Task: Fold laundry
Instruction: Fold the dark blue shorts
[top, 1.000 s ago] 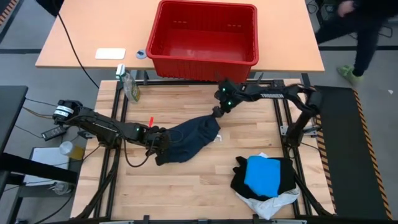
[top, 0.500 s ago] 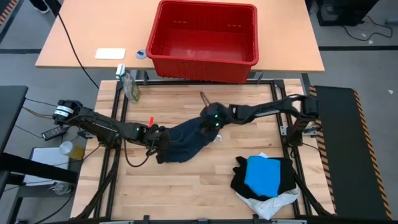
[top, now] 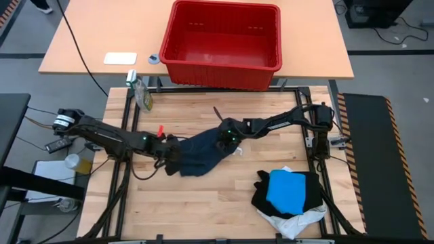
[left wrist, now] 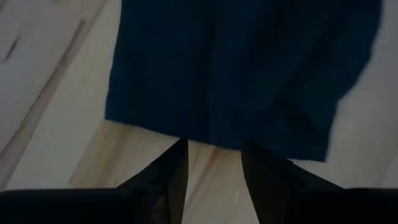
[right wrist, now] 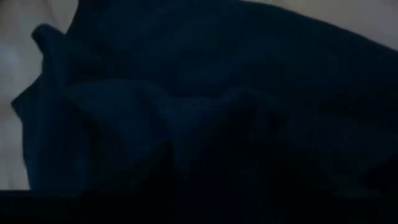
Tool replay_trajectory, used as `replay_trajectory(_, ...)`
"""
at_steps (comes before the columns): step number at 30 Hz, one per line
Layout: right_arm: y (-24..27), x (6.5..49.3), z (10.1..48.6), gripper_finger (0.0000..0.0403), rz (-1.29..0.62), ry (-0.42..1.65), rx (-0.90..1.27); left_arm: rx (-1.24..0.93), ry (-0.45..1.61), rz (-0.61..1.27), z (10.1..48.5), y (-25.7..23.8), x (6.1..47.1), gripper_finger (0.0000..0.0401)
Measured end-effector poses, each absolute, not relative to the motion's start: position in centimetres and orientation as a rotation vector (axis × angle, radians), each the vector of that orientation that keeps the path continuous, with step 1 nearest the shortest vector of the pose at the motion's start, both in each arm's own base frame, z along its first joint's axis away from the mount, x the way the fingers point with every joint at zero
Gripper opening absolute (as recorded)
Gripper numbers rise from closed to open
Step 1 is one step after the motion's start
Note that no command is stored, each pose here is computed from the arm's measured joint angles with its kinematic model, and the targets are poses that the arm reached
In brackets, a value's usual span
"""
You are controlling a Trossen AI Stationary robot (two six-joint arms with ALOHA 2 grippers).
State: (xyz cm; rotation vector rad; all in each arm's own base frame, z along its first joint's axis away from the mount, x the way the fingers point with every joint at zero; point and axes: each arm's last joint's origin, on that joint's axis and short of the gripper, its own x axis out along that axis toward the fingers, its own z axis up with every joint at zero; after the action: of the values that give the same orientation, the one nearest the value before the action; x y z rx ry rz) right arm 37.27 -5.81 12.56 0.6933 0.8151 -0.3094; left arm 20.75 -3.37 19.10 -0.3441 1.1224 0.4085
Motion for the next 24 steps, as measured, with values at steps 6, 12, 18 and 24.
replay_trajectory(6, -6.2, 36.9, 12.5, 0.0246, -0.401, 0.828, 0.762, -0.338, 1.058, 0.345, 20.3, -4.3, 20.1, 0.0151)
replay_trajectory(12, -6.0, 37.1, 12.6, 0.0246, -0.370, 0.812, 0.783, -0.172, 1.020, 0.378, 19.7, -6.5, 19.9, 0.0149)
replay_trajectory(18, -5.4, 37.3, 12.7, 0.0246, -0.360, 0.802, 0.770, -0.096, 0.908, 0.526, 19.0, -6.1, 20.0, 0.0148)
replay_trajectory(24, -5.3, 37.3, 12.7, 0.0246, -0.360, 0.797, 0.768, -0.285, 0.909, 0.480, 15.8, -4.9, 19.7, 0.0148)
